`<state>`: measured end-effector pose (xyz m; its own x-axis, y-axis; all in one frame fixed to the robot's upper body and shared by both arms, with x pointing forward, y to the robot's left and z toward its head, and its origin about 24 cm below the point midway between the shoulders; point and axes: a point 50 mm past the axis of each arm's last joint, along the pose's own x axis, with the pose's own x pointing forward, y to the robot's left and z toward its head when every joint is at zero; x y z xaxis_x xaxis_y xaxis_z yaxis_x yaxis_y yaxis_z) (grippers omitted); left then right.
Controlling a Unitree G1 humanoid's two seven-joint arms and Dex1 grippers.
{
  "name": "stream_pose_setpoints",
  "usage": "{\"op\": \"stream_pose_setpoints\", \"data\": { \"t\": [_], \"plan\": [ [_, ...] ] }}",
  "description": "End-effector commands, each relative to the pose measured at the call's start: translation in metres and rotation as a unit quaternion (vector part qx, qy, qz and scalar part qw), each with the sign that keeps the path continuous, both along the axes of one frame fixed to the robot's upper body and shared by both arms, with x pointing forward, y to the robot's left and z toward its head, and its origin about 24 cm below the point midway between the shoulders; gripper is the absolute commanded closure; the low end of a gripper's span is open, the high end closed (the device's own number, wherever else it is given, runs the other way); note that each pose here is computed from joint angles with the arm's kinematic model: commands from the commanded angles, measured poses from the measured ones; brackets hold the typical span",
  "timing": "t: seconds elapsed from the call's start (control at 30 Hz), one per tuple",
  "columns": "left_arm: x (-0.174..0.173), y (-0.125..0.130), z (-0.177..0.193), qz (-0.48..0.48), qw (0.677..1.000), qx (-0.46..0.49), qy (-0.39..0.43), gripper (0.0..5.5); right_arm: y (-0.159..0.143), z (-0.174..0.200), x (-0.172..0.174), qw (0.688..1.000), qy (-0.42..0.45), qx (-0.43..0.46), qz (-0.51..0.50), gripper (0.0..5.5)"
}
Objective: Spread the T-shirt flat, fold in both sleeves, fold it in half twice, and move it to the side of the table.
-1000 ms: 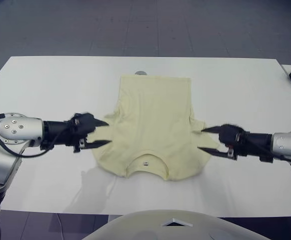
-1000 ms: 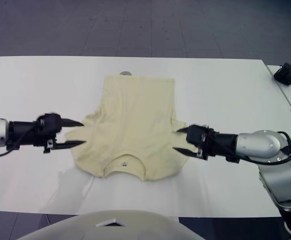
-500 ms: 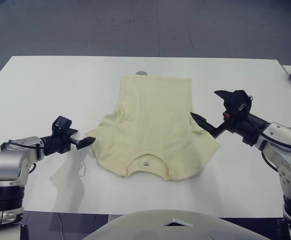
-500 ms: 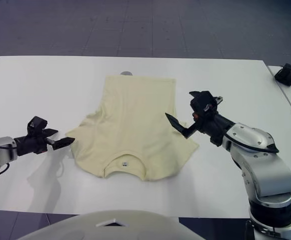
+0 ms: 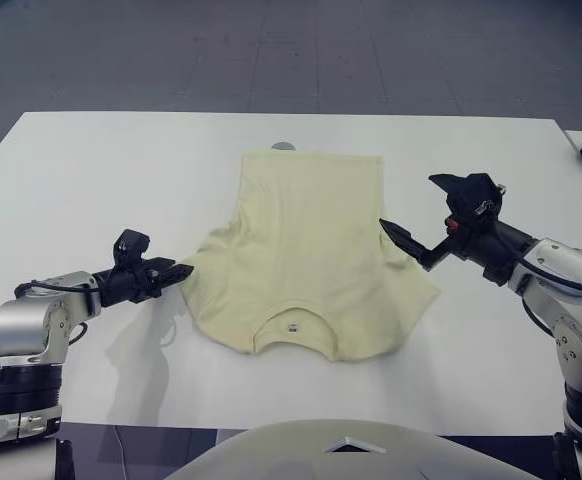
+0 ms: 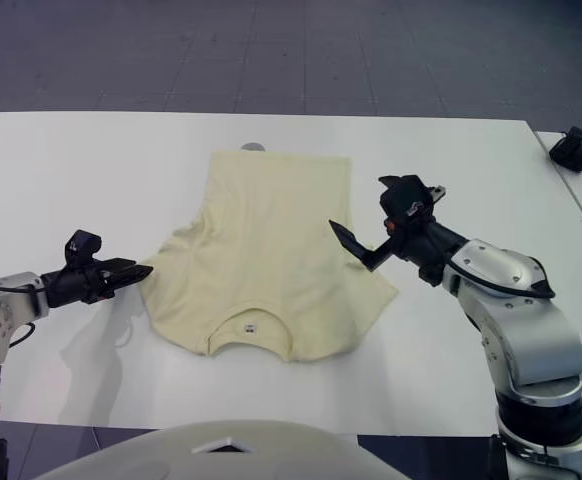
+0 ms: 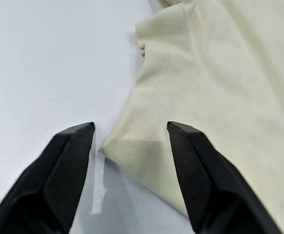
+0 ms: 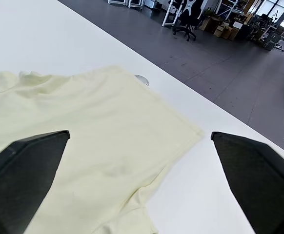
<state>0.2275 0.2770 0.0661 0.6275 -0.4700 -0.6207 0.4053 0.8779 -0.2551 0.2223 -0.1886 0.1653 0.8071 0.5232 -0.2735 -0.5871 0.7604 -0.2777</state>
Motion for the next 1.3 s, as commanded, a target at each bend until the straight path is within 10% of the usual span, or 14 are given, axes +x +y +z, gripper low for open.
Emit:
{"op": "stream_pose_setpoints", "data": {
  "t": [0.03, 0.4, 0.7, 1.3],
  "plan": [
    [-0.013, -0.002, -0.018, -0.004, 0.999, 0.002, 0.051, 3.64, 0.001, 0.000, 0.002, 1.000, -0.004, -0.006, 0.002, 0.10],
    [-0.014, 0.004, -0.020, -0.006, 0.998, 0.030, 0.052, 5.48, 0.001, -0.003, 0.001, 1.000, -0.005, -0.011, -0.001, 0.10],
    [-0.010, 0.027, 0.003, 0.022, 0.998, 0.052, 0.023, 5.48, 0.000, -0.003, 0.001, 1.000, -0.008, -0.013, -0.007, 0.10],
    [-0.002, -0.067, 0.070, -0.173, 0.981, 0.006, -0.083, 5.48, 0.005, -0.008, -0.004, 1.000, -0.009, -0.013, -0.016, 0.10]
  ]
}}
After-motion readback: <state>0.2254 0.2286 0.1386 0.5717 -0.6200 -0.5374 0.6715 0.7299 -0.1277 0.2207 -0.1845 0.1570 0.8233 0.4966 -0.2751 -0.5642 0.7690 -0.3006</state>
